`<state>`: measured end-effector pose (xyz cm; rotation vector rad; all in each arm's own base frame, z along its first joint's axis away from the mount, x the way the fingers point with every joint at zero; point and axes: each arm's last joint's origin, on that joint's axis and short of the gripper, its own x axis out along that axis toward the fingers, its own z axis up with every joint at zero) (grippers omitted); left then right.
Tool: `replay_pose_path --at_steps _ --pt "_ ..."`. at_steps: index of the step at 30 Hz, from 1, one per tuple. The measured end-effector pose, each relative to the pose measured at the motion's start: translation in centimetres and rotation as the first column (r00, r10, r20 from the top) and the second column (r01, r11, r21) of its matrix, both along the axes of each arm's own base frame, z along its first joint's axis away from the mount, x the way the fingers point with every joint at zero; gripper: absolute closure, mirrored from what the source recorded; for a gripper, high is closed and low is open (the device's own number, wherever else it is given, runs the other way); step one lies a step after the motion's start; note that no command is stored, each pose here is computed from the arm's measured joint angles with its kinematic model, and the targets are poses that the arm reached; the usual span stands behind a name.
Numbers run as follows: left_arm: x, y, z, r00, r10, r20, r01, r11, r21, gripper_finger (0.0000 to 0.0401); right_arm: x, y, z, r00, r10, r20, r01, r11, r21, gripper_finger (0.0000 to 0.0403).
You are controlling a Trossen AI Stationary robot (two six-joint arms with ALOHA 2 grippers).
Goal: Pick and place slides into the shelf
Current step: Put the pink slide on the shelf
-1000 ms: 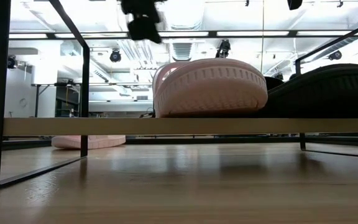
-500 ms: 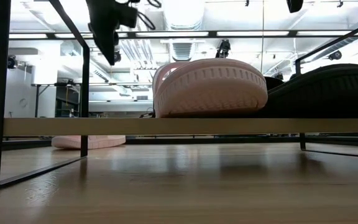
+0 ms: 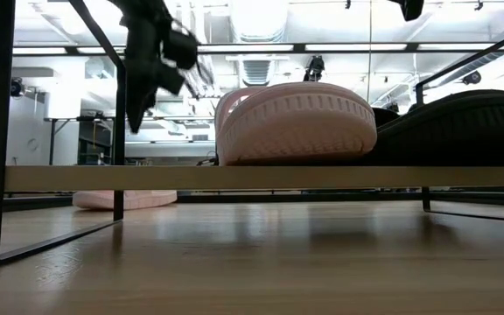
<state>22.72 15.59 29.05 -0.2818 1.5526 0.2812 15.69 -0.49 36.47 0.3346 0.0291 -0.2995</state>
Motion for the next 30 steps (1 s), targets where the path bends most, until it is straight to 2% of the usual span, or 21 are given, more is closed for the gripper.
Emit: replay_pose_path --at_steps 6,15,22,30 --pt "0.5 2.4 -3.4 0.990 0.049 -0.131 -0.060 0.995 -0.075 0.0159 0.7 0.0 -0.4 1.000 0.000 -0.029 0.000 1.000 -0.001 0.0154" --pt "1.3 4.0 -6.1 0.975 0.054 -0.217 -0.076 0.993 -0.095 0.0159 1.8 0.0 -1.0 0.998 -0.002 -0.066 0.002 1.000 0.013 0.0154" --pt "1.6 4.4 -6.9 0.968 -0.062 -0.242 0.038 0.994 -0.100 0.0159 1.9 0.0 -1.1 0.998 -0.002 -0.068 0.002 1.000 0.013 0.0154" --pt "1.9 4.7 -6.9 0.959 -0.198 -0.202 0.181 0.978 -0.100 0.0159 1.7 0.0 -1.0 0.998 -0.002 -0.062 0.003 1.000 0.013 0.0154"
